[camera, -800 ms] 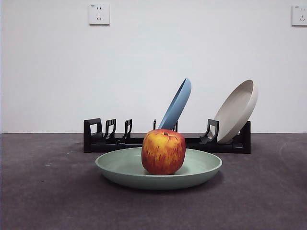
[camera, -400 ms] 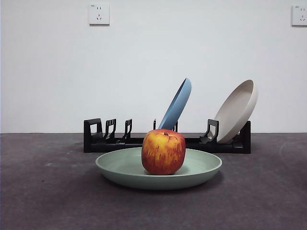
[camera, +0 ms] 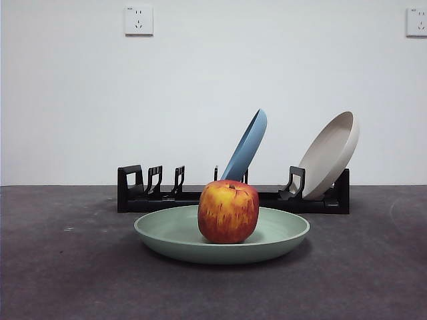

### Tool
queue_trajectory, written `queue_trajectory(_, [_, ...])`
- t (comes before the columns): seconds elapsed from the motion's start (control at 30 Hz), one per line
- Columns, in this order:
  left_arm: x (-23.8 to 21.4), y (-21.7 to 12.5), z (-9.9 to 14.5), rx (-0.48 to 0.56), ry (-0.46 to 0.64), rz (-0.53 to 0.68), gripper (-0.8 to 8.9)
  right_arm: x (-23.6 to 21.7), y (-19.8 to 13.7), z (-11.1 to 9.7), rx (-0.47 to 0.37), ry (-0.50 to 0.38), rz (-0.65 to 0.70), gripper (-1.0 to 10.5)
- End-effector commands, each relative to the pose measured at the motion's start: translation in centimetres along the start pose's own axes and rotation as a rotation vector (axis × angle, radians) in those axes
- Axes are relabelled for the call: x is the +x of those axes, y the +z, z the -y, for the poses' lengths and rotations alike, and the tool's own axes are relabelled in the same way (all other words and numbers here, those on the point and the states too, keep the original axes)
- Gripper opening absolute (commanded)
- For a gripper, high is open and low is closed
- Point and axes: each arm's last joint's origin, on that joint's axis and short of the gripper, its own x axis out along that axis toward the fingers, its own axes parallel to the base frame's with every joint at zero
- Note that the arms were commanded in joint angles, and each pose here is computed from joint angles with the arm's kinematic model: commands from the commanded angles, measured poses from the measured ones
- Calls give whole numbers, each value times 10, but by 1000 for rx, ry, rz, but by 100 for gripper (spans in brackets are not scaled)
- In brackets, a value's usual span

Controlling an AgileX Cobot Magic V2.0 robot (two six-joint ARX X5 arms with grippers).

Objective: Take the green plate from the plate rack,put the plate on the table,take the apple from the table,put the apple in the plate

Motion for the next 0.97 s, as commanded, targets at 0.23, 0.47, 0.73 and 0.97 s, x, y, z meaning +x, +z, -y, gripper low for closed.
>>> queue_trajectory(0.23, [-46, 3, -62, -35, 294, 562, -3, 1, 0, 0, 8, -2, 0, 1])
queue_trajectory(0.47, [-44, -60, -80, -79, 618, 763, -3, 1, 0, 0, 8, -2, 0, 1])
queue_trajectory(0.73, [6, -156, -73, -124, 806, 746, -3, 1, 0, 0, 8, -2, 0, 1])
queue_trajectory(0.97, [54, -223, -66, -218, 820, 654, -3, 1, 0, 0, 8, -2, 0, 1])
